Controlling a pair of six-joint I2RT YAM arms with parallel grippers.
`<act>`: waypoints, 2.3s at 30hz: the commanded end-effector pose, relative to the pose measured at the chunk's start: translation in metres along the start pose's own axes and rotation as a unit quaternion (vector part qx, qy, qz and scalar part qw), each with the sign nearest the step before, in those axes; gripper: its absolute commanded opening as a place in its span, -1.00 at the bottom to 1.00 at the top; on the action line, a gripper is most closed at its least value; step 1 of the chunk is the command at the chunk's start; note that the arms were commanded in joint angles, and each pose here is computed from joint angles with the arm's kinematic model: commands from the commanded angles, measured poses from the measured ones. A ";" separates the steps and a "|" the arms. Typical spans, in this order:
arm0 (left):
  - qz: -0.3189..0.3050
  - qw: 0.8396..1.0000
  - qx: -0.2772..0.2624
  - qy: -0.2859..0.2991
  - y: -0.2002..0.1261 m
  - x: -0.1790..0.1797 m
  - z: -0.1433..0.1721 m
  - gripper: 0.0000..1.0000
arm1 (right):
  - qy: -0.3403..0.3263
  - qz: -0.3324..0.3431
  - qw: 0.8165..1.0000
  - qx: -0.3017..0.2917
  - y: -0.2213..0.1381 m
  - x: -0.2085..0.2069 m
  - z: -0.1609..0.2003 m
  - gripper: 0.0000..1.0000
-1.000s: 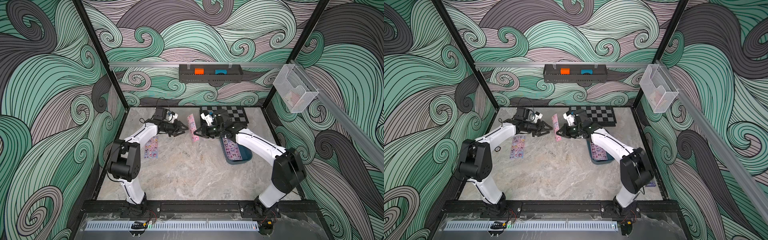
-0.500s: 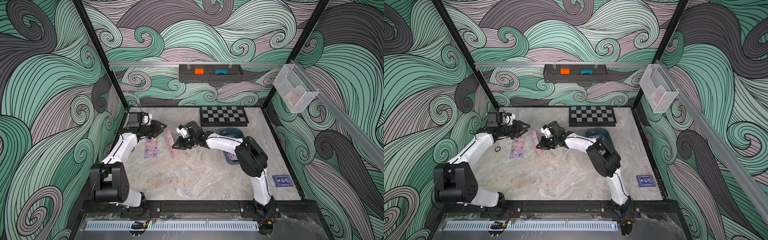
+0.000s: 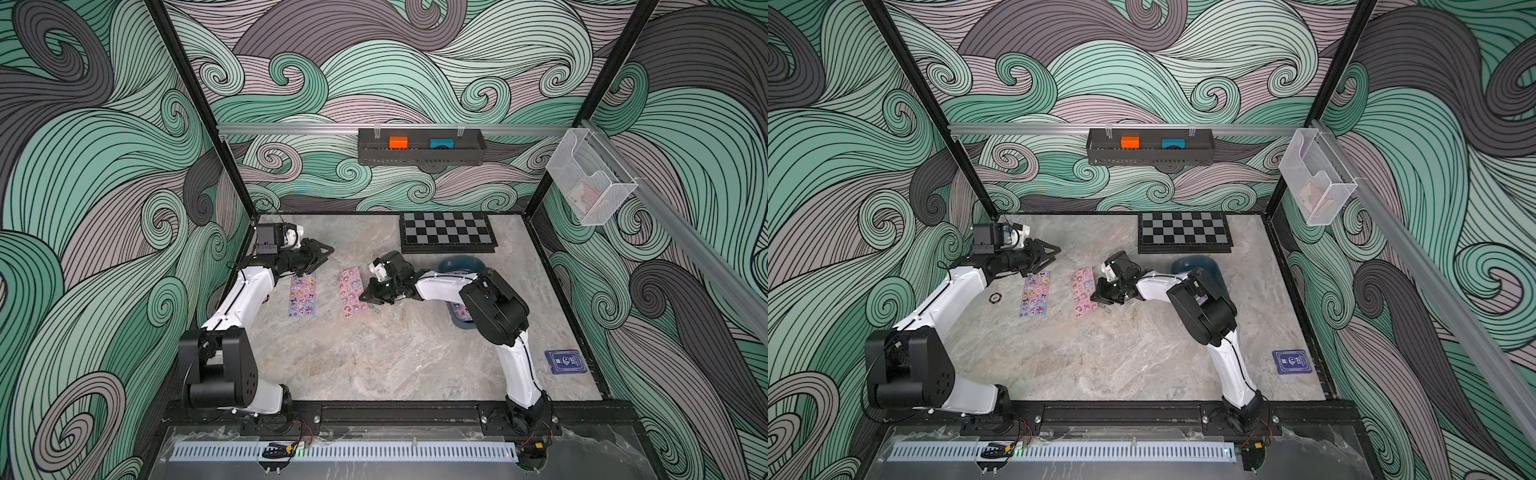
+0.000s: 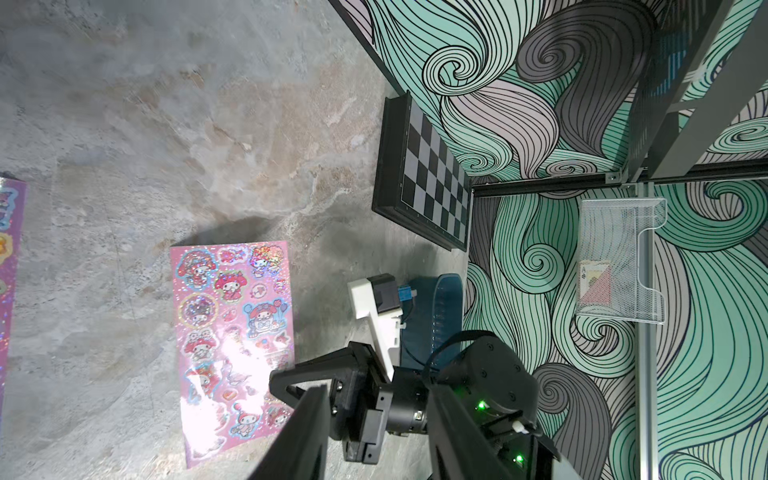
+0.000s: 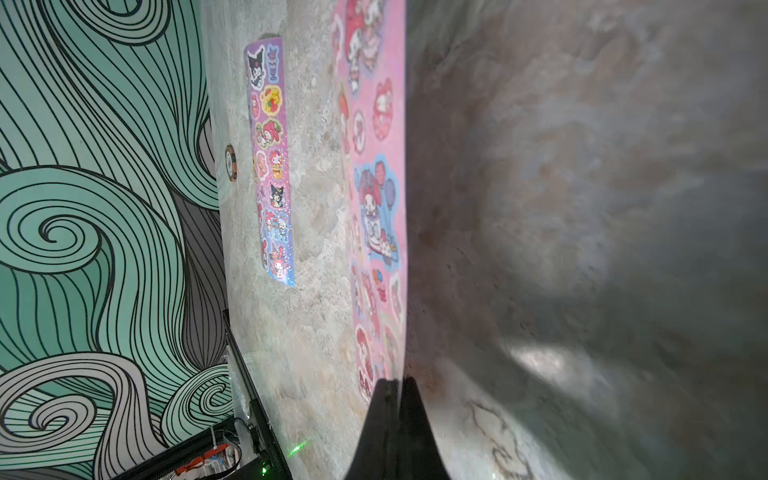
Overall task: Take the stickers out of the storage box
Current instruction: Place the sticker at the center of the board.
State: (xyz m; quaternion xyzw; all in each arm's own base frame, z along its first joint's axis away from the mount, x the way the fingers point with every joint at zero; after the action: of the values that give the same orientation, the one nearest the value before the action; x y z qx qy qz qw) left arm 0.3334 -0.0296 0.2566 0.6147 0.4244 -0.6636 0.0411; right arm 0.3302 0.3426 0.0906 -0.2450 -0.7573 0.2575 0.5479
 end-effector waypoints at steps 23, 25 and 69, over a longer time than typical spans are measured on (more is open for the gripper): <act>0.039 0.998 -0.008 0.043 -0.021 -0.028 0.002 -0.13 | 0.005 0.009 0.997 -0.081 0.051 0.040 -0.002 -0.96; 0.038 0.998 -0.008 0.045 -0.022 -0.028 0.002 -0.13 | 0.004 0.012 0.997 -0.080 0.052 0.040 0.000 -0.95; 0.028 0.997 0.023 0.063 0.015 -0.031 0.013 -0.12 | -0.034 0.201 0.955 -0.214 -0.295 -0.074 0.030 0.41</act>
State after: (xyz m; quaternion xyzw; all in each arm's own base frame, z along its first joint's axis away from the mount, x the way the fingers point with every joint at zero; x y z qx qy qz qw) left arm 0.3309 -0.0514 0.2660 0.6478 0.3999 -0.6480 0.0232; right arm 0.3126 0.0836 0.2328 -0.5102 -0.7519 0.1523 0.3888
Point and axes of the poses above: each gripper's point midway between its finger pads, its own y axis out along the fingers, its own x axis along the line the jaws close on, z = x × y, the point moved 10 cm from there along -y, back along the fingers, and after that the axes turned 10 degrees about -y, right-handed, at the moved point
